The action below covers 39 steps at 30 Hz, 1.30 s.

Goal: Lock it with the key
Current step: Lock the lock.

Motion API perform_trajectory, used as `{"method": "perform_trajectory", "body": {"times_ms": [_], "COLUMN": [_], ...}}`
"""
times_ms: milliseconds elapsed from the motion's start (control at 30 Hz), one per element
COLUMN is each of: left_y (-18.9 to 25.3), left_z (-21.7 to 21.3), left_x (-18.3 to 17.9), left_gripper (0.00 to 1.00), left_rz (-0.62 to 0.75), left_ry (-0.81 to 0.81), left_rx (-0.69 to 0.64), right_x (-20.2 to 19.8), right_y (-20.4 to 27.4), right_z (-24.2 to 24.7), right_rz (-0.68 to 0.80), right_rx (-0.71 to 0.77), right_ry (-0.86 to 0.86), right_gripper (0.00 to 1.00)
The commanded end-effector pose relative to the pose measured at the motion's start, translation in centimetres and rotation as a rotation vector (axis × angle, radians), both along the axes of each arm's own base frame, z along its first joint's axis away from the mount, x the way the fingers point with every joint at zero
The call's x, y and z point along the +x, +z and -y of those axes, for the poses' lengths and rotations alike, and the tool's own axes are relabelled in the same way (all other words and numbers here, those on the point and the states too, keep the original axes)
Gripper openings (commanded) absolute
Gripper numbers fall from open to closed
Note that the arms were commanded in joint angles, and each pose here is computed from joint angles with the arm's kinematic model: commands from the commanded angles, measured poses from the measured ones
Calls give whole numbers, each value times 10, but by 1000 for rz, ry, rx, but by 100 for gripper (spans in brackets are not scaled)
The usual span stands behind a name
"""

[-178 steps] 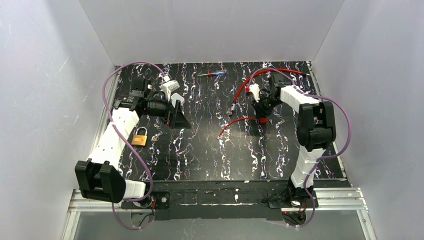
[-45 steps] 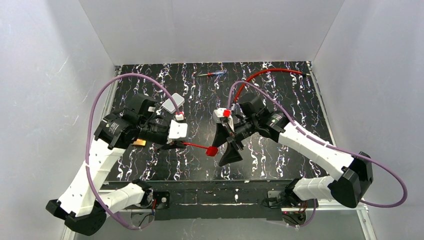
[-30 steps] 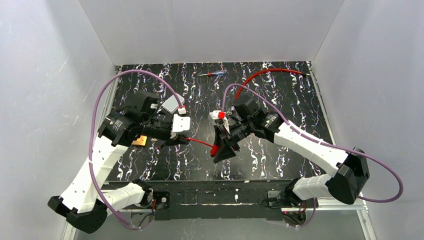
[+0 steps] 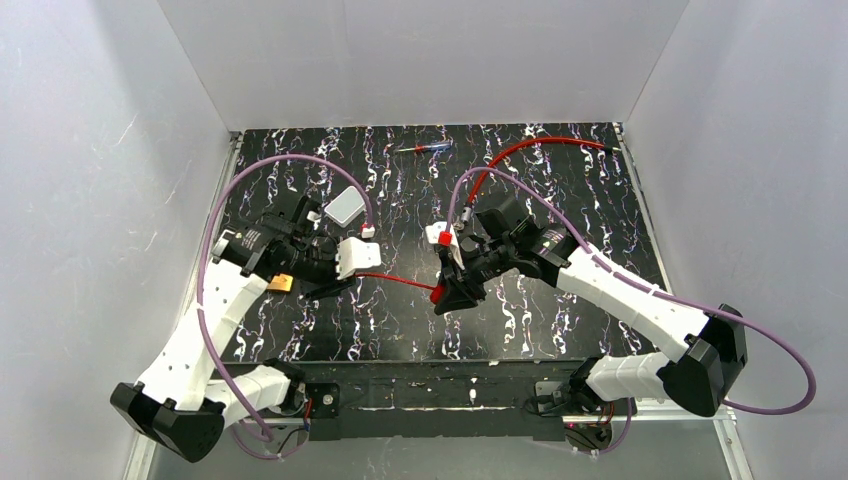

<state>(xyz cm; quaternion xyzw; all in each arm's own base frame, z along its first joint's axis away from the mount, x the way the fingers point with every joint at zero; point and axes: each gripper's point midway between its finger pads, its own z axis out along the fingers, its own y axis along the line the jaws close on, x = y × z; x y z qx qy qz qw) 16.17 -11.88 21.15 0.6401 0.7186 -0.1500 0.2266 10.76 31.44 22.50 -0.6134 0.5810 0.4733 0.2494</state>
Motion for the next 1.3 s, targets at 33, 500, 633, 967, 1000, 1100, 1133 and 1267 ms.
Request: {"method": "perform_trajectory", "body": {"times_ms": [33,500,633,967,1000,1100,1133,1267], "left_y": [6,118,142,146,145,139,137,131], "left_z": [5,91,101,121,122,124,123,122], "left_x": [5,21,26,36,37,38,39,39], "left_gripper": [15,0,0,0,0,0,0,0], "left_rz": [53,-37,-49,-197,-205,-216,-214,-215], "left_ry": [7,242,273,339,342,346,352,370], "left_rx": [-50,-694,-805,-950,-958,-972,-974,-972], "right_x": [2,87,89,78,75,72,71,67], "right_y": [18,32,41,71,73,74,74,70], "right_z": [-5,-50,-58,-72,-71,-71,-71,-71], "right_rz": [30,265,223,90,73,67,63,53], "right_rx": [56,184,244,367,374,381,381,380], "right_ry": [11,-211,-222,-149,-137,-118,-110,-81], "right_gripper": [1,1,1,1,1,1,1,1]}}
